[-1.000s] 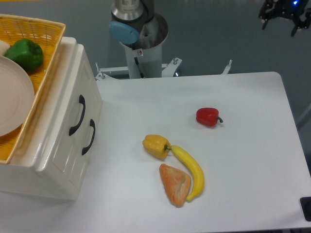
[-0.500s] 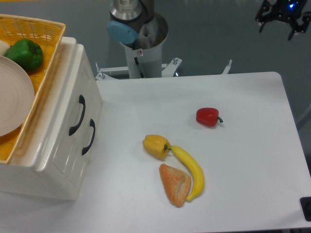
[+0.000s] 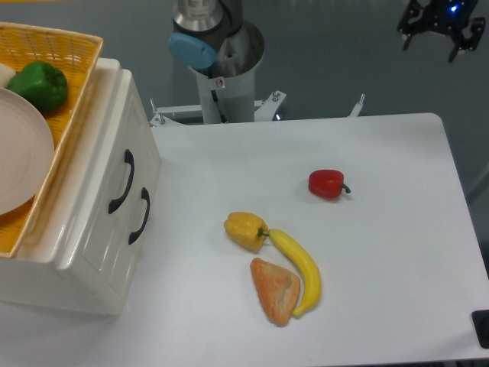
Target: Slide open the top white drawer
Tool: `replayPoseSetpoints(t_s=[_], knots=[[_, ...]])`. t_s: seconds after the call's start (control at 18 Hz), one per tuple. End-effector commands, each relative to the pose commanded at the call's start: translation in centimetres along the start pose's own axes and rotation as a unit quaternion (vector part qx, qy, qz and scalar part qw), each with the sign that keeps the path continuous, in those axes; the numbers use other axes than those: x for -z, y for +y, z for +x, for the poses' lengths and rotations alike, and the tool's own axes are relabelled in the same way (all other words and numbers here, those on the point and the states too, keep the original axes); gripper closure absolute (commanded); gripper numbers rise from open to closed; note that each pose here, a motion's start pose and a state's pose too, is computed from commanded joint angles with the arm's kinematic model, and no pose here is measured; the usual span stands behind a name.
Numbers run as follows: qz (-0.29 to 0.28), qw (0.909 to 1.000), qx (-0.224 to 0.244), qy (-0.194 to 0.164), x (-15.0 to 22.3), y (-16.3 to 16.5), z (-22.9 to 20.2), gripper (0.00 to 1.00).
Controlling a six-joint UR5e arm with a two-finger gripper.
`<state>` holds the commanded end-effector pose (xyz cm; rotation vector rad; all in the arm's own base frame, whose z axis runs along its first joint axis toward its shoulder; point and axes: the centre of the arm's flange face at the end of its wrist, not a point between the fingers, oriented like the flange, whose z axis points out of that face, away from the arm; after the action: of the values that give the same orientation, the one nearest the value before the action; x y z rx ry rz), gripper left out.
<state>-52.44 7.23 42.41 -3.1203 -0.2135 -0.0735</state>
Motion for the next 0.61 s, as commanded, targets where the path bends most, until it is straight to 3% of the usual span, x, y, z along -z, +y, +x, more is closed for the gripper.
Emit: replayPoseSetpoints(t_s=[0.61], knots=[[-0.006, 0.9983, 0.057, 0.013, -0.6, -5.4, 2.1, 0.0]])
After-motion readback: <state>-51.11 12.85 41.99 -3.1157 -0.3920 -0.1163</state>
